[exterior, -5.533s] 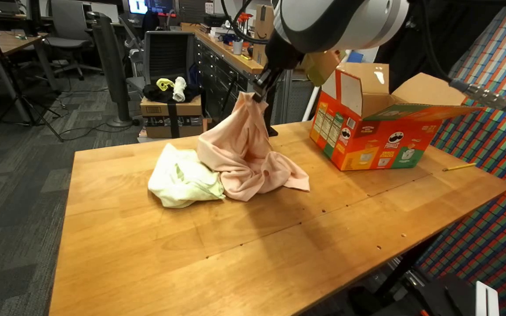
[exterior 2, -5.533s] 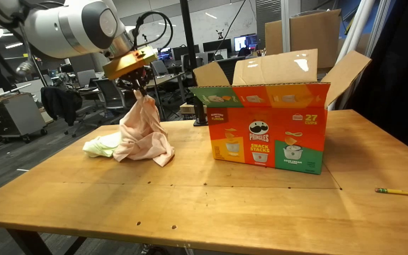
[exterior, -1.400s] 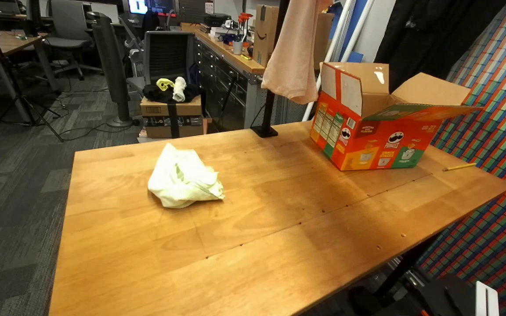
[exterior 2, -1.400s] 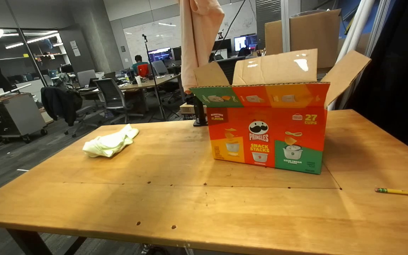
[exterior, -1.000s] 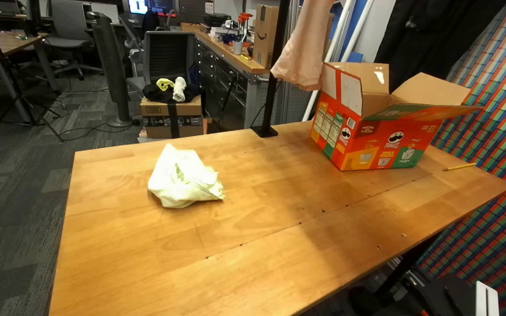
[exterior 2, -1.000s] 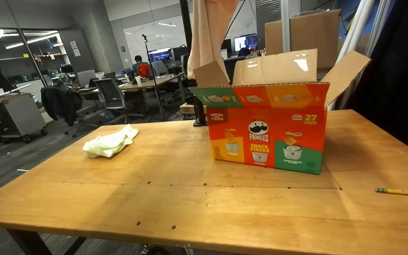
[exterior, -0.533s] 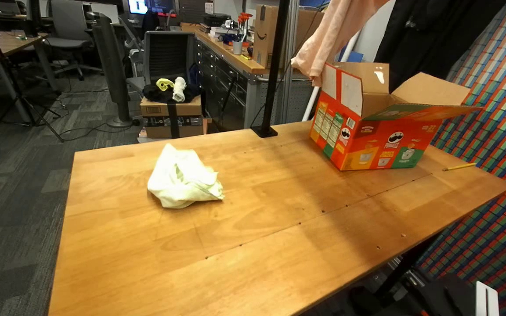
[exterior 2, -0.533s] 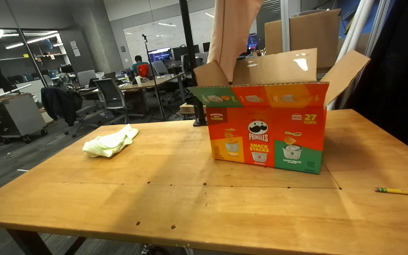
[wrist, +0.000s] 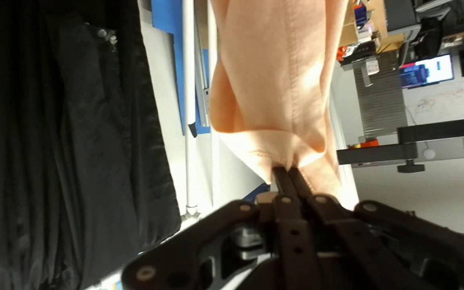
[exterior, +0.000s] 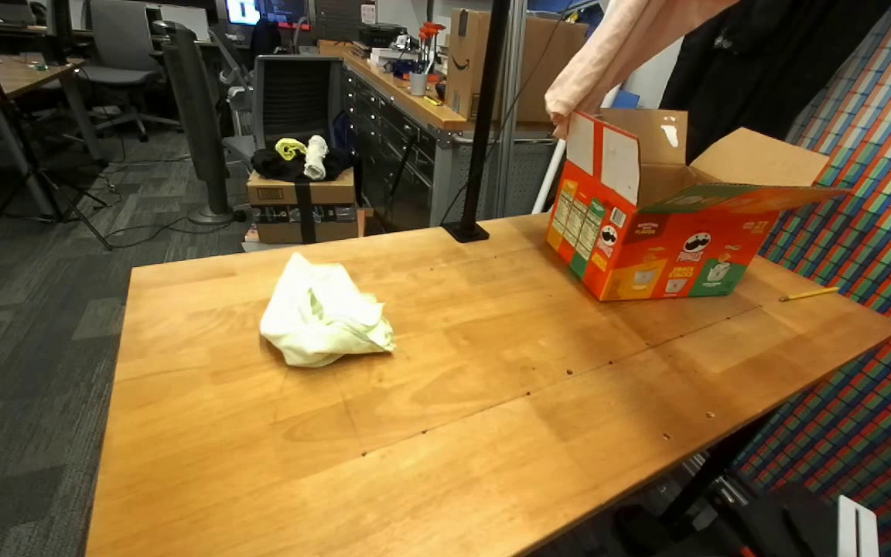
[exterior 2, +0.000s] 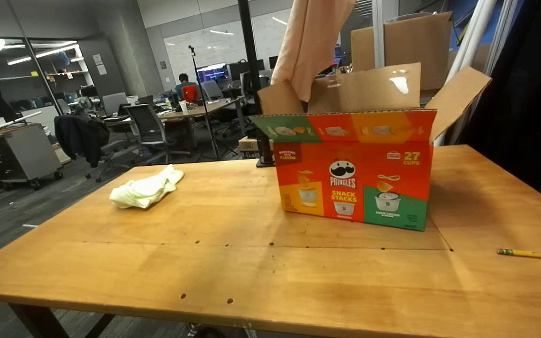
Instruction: Put the shirts inside the box
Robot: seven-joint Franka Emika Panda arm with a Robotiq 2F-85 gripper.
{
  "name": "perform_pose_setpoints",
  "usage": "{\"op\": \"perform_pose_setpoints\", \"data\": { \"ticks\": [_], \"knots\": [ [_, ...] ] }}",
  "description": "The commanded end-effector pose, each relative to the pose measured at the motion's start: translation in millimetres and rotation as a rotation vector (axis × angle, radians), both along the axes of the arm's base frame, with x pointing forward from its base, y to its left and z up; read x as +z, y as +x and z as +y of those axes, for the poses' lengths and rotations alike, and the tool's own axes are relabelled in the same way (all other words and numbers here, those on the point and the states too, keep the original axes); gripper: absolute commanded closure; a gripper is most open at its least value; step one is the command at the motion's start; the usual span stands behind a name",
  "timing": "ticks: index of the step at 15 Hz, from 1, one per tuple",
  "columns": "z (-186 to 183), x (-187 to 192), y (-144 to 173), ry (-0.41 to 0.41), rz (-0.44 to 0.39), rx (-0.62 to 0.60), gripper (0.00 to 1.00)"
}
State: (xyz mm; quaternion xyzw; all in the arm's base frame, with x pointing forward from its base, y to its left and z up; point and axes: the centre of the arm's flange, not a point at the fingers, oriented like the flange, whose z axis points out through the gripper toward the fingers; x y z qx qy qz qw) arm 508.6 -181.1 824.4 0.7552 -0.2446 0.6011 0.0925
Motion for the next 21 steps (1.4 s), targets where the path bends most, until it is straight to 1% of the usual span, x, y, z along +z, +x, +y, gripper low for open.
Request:
{"op": "perform_pose_setpoints", "data": {
  "ticks": [1,3,5,6,7,9,11,15,19,21],
  "knots": [
    [-11,7,-39,0.012,-0.078,-0.068,0.98],
    [-19,8,-50,0.022,-0.089,-0.098,0.98],
    [-20,5,-55,0.027,-0.080,-0.103,0.98],
    [-16,-2,-53,0.018,-0.050,-0.088,0.98],
    [-8,-18,-46,0.004,0.007,-0.068,0.98],
    [8,-57,-32,-0.023,0.112,-0.040,0.98],
    [22,-90,-19,-0.023,0.190,-0.007,0.99],
    [44,-128,-5,-0.009,0.267,0.041,0.99],
    [49,-144,-2,0.006,0.322,0.051,0.98],
    [50,-150,-2,0.009,0.372,0.043,0.99]
  ]
}}
